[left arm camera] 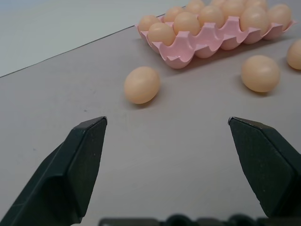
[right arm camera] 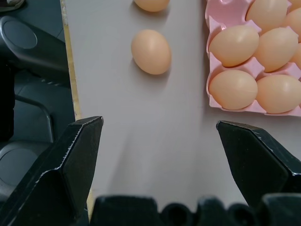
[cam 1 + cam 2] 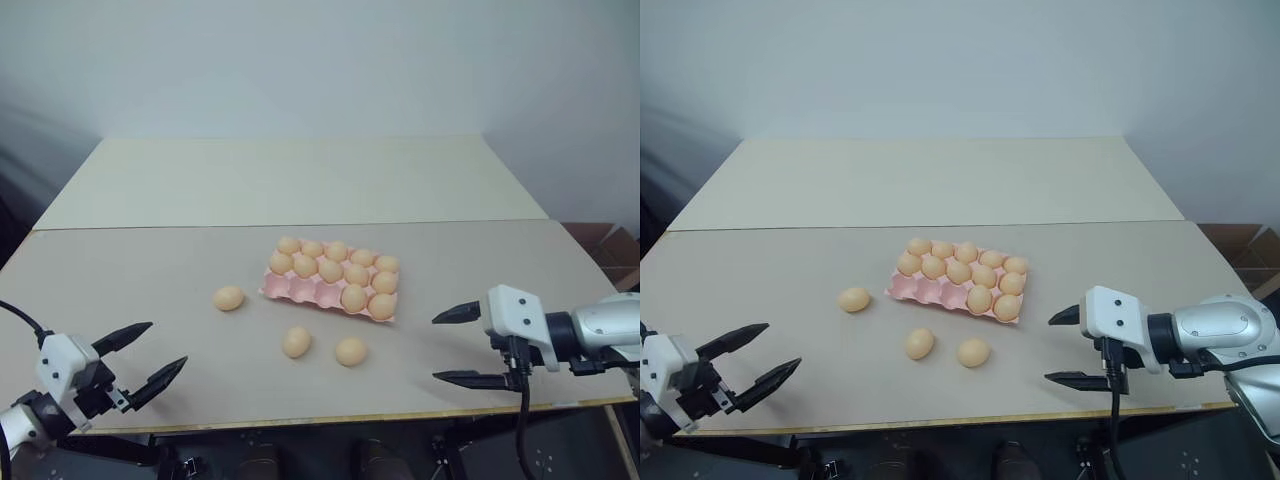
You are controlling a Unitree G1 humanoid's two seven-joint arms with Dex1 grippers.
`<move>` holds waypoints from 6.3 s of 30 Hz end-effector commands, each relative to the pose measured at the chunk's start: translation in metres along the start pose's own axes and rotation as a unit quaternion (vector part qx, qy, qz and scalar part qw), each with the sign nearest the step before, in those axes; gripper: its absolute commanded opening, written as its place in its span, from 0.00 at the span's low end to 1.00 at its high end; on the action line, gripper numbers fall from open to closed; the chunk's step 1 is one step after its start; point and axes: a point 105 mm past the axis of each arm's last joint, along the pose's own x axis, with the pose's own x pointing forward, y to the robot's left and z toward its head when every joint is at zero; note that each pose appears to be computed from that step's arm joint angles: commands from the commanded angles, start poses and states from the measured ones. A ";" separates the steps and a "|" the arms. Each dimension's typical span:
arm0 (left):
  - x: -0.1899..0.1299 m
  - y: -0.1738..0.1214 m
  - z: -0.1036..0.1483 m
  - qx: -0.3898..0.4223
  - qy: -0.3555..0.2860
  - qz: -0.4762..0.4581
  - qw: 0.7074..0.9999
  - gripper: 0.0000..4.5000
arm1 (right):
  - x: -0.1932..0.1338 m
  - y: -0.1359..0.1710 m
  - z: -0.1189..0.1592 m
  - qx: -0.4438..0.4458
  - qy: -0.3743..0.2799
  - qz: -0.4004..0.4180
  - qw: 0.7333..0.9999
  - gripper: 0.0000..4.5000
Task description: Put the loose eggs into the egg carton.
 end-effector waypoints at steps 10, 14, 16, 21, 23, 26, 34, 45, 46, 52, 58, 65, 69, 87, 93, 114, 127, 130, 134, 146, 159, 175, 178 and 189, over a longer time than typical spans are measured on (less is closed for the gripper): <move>0.012 -0.009 0.016 0.011 -0.026 0.001 1.000 1.00 | 0.067 -0.005 0.025 -0.070 -0.059 -0.040 0.995 0.99; 0.010 -0.011 0.016 0.009 -0.023 0.004 1.000 1.00 | 0.086 0.003 0.028 -0.074 -0.071 -0.021 0.994 0.99; 0.010 -0.011 0.016 0.008 -0.023 0.004 1.000 1.00 | 0.094 0.005 0.027 -0.080 -0.070 -0.017 0.994 0.99; 0.012 -0.015 0.016 0.005 -0.026 0.006 1.000 1.00 | 0.108 0.003 0.022 -0.081 -0.066 -0.017 0.994 0.99; 0.011 -0.016 0.016 0.003 -0.026 0.008 1.000 1.00 | 0.111 0.003 0.018 -0.078 -0.062 -0.014 0.995 0.99; 0.010 -0.017 0.014 0.001 -0.024 0.008 1.000 1.00 | 0.116 0.003 0.012 -0.077 -0.055 -0.009 0.996 0.99; 0.008 -0.017 0.012 0.002 -0.023 0.011 1.000 1.00 | 0.123 0.006 0.011 -0.075 -0.065 -0.001 0.995 0.74; 0.007 -0.016 0.007 0.000 -0.021 0.008 1.000 1.00 | 0.108 -0.001 0.024 -0.089 -0.088 -0.020 0.992 0.44; 0.007 -0.016 0.006 0.000 -0.022 0.008 1.000 1.00 | 0.103 -0.005 0.032 -0.091 -0.100 -0.029 0.990 0.44; 0.010 -0.015 0.004 -0.003 -0.023 0.005 1.000 1.00 | 0.095 -0.040 0.073 -0.113 -0.148 -0.092 0.978 0.44; 0.012 -0.018 0.002 -0.006 -0.026 -0.001 1.000 1.00 | 0.117 -0.074 0.076 -0.115 -0.138 -0.164 0.970 0.44; 0.013 -0.024 0.001 -0.008 -0.030 -0.003 1.000 1.00 | 0.133 -0.073 0.077 -0.119 -0.141 -0.141 0.973 0.59; 0.014 -0.026 0.001 -0.010 -0.033 -0.003 0.999 1.00 | 0.133 -0.070 0.075 -0.124 -0.143 -0.135 0.973 0.86; 0.005 0.021 0.012 -0.018 -0.035 0.119 0.992 1.00 | 0.064 -0.027 0.019 -0.081 -0.071 -0.086 0.990 1.00; 0.004 0.025 0.012 -0.025 -0.020 0.115 0.993 1.00 | 0.041 -0.021 -0.001 -0.058 -0.032 -0.083 0.994 1.00; 0.132 0.026 0.000 -0.015 -0.030 -0.023 0.999 1.00 | 0.040 -0.029 0.000 -0.035 -0.028 -0.153 0.987 1.00; 0.143 0.027 -0.027 0.016 0.031 -0.036 0.999 0.77 | 0.040 -0.029 0.000 -0.028 -0.022 -0.175 0.984 1.00; 0.145 0.029 -0.024 0.011 0.021 -0.028 0.999 0.56 | 0.042 -0.030 -0.001 -0.026 -0.022 -0.176 0.984 1.00; 0.147 0.027 -0.023 0.015 0.014 -0.030 0.999 0.38 | 0.044 -0.030 -0.001 -0.026 -0.022 -0.177 0.984 1.00; 0.141 0.025 0.047 -0.024 -0.124 -0.036 0.991 0.37 | 0.046 -0.029 -0.005 -0.018 -0.019 -0.186 0.982 1.00; 0.192 -0.024 0.062 -0.031 -0.137 -0.179 0.974 0.37 | 0.052 -0.026 -0.007 -0.006 -0.025 -0.211 0.977 1.00; 0.218 -0.037 0.053 0.001 -0.113 -0.204 0.972 0.92 | 0.053 -0.024 -0.008 0.001 -0.023 -0.227 0.974 1.00; 0.217 -0.035 0.052 0.002 -0.116 -0.202 0.973 1.00 | 0.052 -0.025 -0.009 0.001 -0.021 -0.230 0.973 1.00; 0.122 -0.032 0.052 0.034 -0.085 -0.270 0.958 1.00 | 0.050 -0.023 -0.012 0.003 -0.016 -0.224 0.974 1.00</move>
